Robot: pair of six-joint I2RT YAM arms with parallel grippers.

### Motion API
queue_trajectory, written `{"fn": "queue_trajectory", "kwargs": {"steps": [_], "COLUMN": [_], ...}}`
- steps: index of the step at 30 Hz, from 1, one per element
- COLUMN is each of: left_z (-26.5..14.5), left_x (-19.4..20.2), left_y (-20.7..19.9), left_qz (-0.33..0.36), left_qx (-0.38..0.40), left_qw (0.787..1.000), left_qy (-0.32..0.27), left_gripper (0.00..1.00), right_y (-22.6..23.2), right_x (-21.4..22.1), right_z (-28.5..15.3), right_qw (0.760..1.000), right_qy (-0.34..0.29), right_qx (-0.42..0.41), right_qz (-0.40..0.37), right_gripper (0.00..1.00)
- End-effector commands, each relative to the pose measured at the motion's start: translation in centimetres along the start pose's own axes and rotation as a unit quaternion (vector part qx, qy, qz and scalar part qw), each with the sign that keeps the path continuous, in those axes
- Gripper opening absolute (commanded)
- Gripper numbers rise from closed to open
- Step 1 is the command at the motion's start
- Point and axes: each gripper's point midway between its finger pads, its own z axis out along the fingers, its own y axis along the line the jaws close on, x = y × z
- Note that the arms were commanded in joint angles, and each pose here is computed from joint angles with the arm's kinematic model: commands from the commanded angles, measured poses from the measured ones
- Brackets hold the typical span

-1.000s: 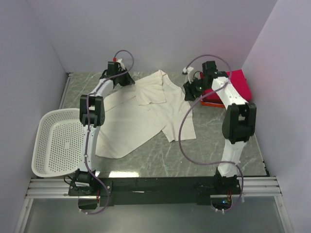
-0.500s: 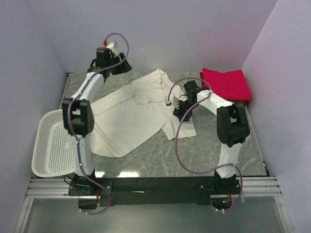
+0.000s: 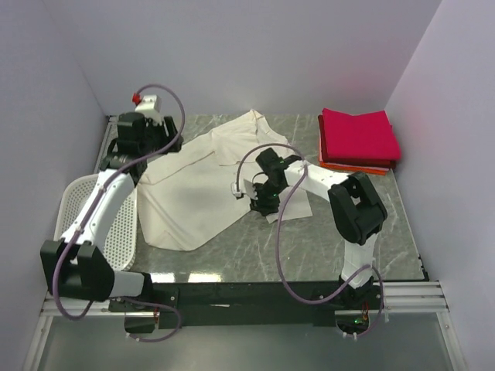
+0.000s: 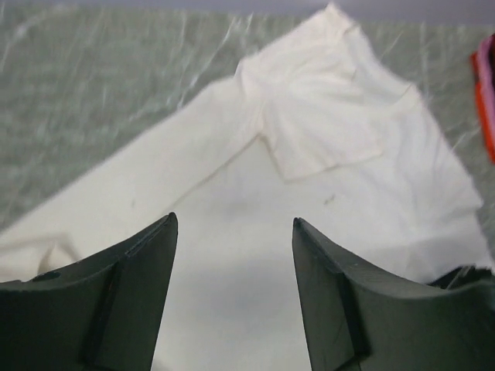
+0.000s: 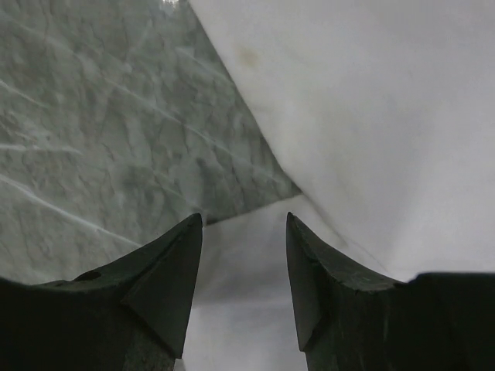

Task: Fold and stack the t-shirts
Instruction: Fold the tshirt

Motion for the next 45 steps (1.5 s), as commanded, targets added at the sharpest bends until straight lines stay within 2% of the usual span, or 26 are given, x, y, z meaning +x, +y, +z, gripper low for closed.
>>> {"fn": "queue_trajectory", "kwargs": {"steps": [1,4,6,9,12,13,14,17,18,22,26,29,40,43,44,45], "left_z": [-3.2,-3.7,-4.2,-4.3,-4.3,-4.2,-4.2,-4.3,-4.3,-4.5,-4.4,-4.4,-4.5,-4.5,-4.4,-4.5], "left_x": [2.6,5.9,6.8,8.0,8.3,8.4,8.5,8.8,8.9,8.9,9.0,9.2,9.1,9.1,9.2,9.1], "left_y": [1.2,1.7,1.7,1.8,1.8,1.8,1.8,1.8,1.8,2.0,2.0,2.1,1.9,1.8,1.8,1.8], "left_qz": [0.018,0.017,0.016,0.012,0.009,0.009,0.006,0.008,0.009,0.014,0.017,0.019,0.019,0.018,0.017,0.018], "left_qx": [-0.027,-0.026,-0.024,-0.024,-0.022,-0.021,-0.02,-0.019,-0.02,-0.025,-0.023,-0.023,-0.019,-0.017,-0.017,-0.016], "left_qw": [0.999,0.999,0.999,0.999,0.999,0.999,0.999,0.999,0.999,0.998,0.998,0.998,0.998,0.998,0.998,0.998], "left_qy": [0.002,0.028,0.031,0.043,0.043,0.044,0.043,0.048,0.049,0.047,0.051,0.054,0.053,0.052,0.052,0.051], "left_gripper": [0.66,0.66,0.66,0.66,0.66,0.66,0.66,0.66,0.66,0.65,0.65,0.65,0.65,0.65,0.65,0.65], "right_y": [-2.0,-3.7,-3.7,-4.9,-9.1,-10.0,-12.5,-15.8,-16.6,-18.8,-20.6,-20.7,-19.2,-19.3,-19.1,-19.2], "right_x": [-0.3,0.2,0.3,-0.6,0.3,1.7,2.7,5.6,8.2,12.1,13.9,14.5,13.3,13.3,13.5,13.7], "right_z": [0.0,0.2,-0.3,-2.8,-5.6,-5.2,-7.0,-7.3,-6.9,-7.6,-8.2,-7.5,-6.4,-6.5,-6.3,-6.4], "right_qw": [0.999,0.997,0.997,0.997,0.989,0.984,0.975,0.944,0.923,0.88,0.851,0.845,0.843,0.841,0.84,0.836], "right_qy": [0.008,0.03,0.032,-0.008,-0.028,-0.021,-0.016,0.004,0.029,0.043,0.035,0.027,0.007,0.008,0.012,0.013], "right_qx": [0.041,0.058,0.052,0.053,0.102,0.104,0.141,0.182,0.203,0.24,0.259,0.239,0.178,0.18,0.177,0.18], "right_qz": [0.031,0.048,0.044,0.051,0.103,0.146,0.172,0.273,0.326,0.407,0.456,0.477,0.507,0.51,0.513,0.518], "right_gripper": [0.54,0.54,0.54,0.53,0.51,0.5,0.49,0.46,0.46,0.53,0.58,0.58,0.48,0.36,0.21,0.14]}}
